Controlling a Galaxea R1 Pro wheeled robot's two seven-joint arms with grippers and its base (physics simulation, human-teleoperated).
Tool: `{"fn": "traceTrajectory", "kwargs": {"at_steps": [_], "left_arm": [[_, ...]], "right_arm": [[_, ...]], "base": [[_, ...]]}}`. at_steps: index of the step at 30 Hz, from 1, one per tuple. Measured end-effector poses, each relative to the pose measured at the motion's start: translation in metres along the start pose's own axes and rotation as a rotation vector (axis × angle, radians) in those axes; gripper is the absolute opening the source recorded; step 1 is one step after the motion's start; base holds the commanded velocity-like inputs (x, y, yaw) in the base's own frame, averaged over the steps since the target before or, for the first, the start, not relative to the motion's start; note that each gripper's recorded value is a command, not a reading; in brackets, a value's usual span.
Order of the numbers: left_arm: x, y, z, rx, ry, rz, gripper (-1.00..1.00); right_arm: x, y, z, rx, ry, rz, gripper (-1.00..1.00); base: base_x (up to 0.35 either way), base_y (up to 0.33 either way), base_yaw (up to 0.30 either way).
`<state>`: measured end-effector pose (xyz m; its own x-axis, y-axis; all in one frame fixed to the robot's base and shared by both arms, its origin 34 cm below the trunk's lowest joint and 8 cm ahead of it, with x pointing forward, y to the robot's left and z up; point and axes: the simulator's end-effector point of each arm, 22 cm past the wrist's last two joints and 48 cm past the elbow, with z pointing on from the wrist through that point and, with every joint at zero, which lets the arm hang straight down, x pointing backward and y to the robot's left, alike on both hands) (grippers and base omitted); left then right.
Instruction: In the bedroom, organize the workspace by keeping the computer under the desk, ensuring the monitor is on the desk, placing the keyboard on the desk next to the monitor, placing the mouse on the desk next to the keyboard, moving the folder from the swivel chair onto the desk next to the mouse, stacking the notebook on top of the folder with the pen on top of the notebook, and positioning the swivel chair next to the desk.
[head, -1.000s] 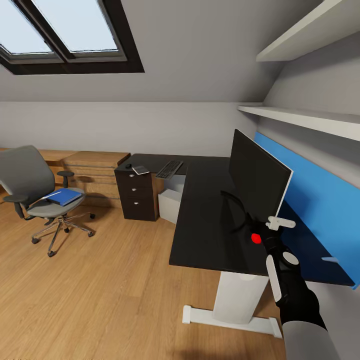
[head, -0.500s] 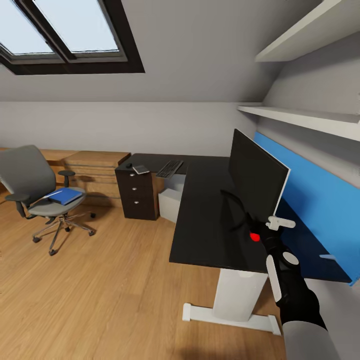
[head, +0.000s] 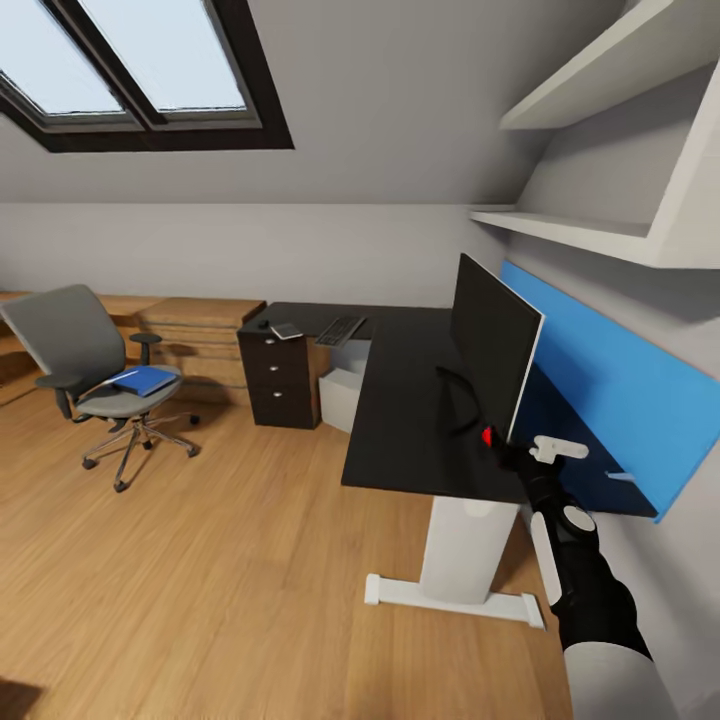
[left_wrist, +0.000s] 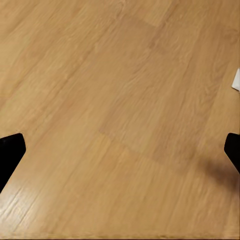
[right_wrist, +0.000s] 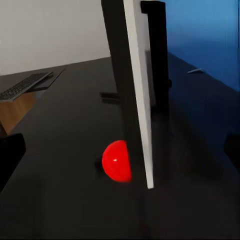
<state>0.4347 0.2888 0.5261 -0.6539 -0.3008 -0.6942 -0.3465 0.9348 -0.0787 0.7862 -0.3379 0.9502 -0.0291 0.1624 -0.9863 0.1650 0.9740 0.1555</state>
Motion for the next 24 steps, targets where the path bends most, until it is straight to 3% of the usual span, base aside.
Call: {"fn": "traceTrajectory", "kwargs": {"at_steps": [20,24], "left_arm": [[0.0,0.0,0.0,-0.001,0.0,0.0,1.0],[0.0,0.0,0.0,-0.002,-0.001,-0.001,1.0]], "right_arm": [[0.037,0.004,0.001,-0.008,0.058,0.002,1.0],[0.071,0.006,-0.002,-0.01,0.131,0.008,1.0]], "base": [[-0.333,0.0,0.0],[-0.304,-0.008,0.0]]}}
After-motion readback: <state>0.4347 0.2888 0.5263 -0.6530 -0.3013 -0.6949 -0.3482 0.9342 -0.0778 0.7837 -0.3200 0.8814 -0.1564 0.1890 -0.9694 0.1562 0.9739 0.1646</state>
